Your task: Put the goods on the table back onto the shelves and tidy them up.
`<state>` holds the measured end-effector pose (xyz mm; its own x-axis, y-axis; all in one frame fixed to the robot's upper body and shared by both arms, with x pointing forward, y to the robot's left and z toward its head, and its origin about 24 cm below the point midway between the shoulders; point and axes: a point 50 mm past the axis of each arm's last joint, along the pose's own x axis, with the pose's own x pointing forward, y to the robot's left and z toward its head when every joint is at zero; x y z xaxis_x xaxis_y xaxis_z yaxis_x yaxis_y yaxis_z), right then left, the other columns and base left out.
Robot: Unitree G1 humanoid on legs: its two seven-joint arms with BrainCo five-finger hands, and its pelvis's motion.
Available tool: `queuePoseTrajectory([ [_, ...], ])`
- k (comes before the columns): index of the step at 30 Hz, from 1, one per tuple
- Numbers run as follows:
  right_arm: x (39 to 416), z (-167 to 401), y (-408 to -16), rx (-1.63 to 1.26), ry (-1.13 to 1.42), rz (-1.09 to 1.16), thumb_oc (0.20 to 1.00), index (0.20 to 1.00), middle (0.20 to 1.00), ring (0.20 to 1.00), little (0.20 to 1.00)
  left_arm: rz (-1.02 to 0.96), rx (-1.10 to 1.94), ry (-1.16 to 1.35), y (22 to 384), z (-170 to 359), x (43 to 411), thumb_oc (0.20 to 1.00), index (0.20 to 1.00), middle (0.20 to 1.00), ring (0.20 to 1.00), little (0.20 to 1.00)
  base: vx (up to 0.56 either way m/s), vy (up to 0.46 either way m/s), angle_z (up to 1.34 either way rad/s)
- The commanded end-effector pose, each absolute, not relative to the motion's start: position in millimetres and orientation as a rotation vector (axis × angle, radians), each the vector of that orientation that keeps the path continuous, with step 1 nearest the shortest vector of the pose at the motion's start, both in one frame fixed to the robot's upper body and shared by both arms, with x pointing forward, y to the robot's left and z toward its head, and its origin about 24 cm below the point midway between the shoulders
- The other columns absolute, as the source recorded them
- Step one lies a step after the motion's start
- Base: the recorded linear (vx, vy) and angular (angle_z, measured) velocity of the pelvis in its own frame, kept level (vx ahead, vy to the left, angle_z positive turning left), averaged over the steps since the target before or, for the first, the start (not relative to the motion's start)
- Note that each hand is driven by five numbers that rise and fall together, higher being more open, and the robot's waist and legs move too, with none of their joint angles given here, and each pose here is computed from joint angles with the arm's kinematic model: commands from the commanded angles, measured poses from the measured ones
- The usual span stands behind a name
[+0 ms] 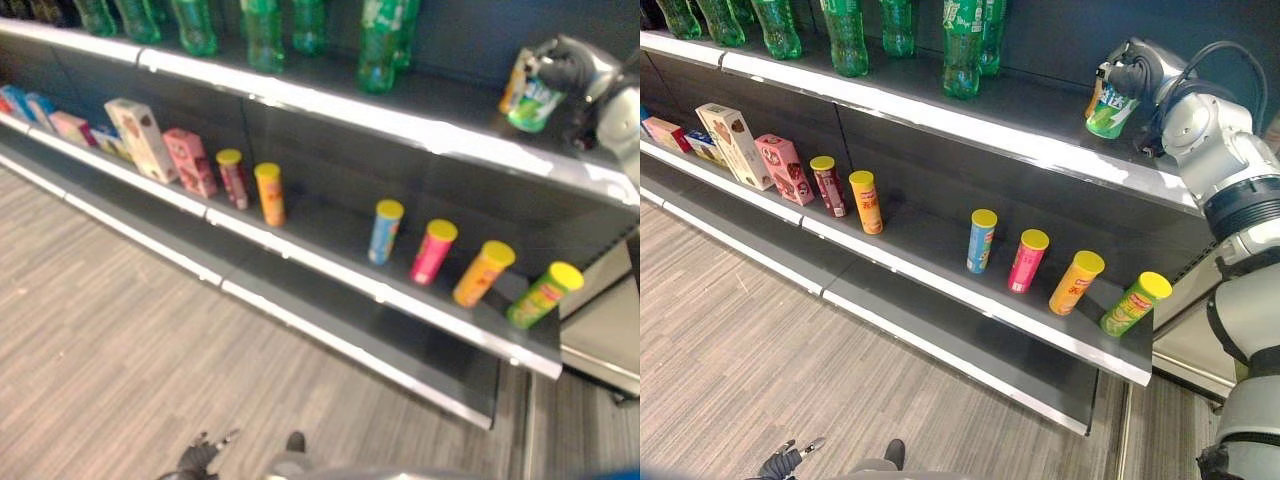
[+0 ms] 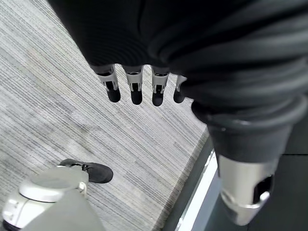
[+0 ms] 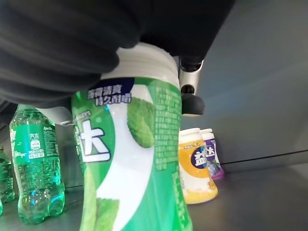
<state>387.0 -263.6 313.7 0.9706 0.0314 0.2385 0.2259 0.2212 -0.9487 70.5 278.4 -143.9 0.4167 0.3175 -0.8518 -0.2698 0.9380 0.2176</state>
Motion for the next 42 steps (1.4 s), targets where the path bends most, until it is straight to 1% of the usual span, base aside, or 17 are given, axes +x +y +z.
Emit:
queuePoseTrajectory([
  [1,380.0,349.6,-272.1,-1.414,-0.269,-0.254,0.200,0.200,0.200,0.200,0.200,0.360,0.098,1.029,286.0,-137.6,92.2,1.000,1.000,1.000,1.000,1.000,0.00,0.000,0.00],
  [7,380.6,343.3,-277.6,-1.444,-0.237,-0.268,0.200,0.200,0.200,0.200,0.200,0.360,0.098,1.023,284.6,-137.6,93.1,1.000,1.000,1.000,1.000,1.000,0.00,0.003,0.09],
  [39,389.1,322.2,-274.7,-1.518,-0.176,-0.237,0.200,0.200,0.200,0.200,0.200,0.332,0.100,1.022,275.1,-140.3,93.7,1.000,1.000,1.000,1.000,1.000,0.00,0.000,0.00],
  [40,389.3,321.4,-275.1,-1.519,-0.173,-0.238,0.338,0.338,0.338,0.338,0.338,0.332,0.099,1.025,274.6,-140.7,93.1,1.000,1.000,1.000,1.000,1.000,0.00,0.000,0.00],
  [41,389.4,321.2,-275.2,-1.519,-0.172,-0.239,0.718,0.718,0.718,0.718,0.718,0.331,0.099,1.026,274.5,-140.9,92.9,1.000,1.000,1.000,1.000,1.000,0.00,0.000,0.00],
  [42,389.4,321.3,-275.0,-1.519,-0.176,-0.241,1.000,1.000,1.000,1.000,1.000,0.332,0.098,1.029,274.1,-141.2,92.2,1.000,1.000,1.000,1.000,1.000,0.00,0.000,0.00],
])
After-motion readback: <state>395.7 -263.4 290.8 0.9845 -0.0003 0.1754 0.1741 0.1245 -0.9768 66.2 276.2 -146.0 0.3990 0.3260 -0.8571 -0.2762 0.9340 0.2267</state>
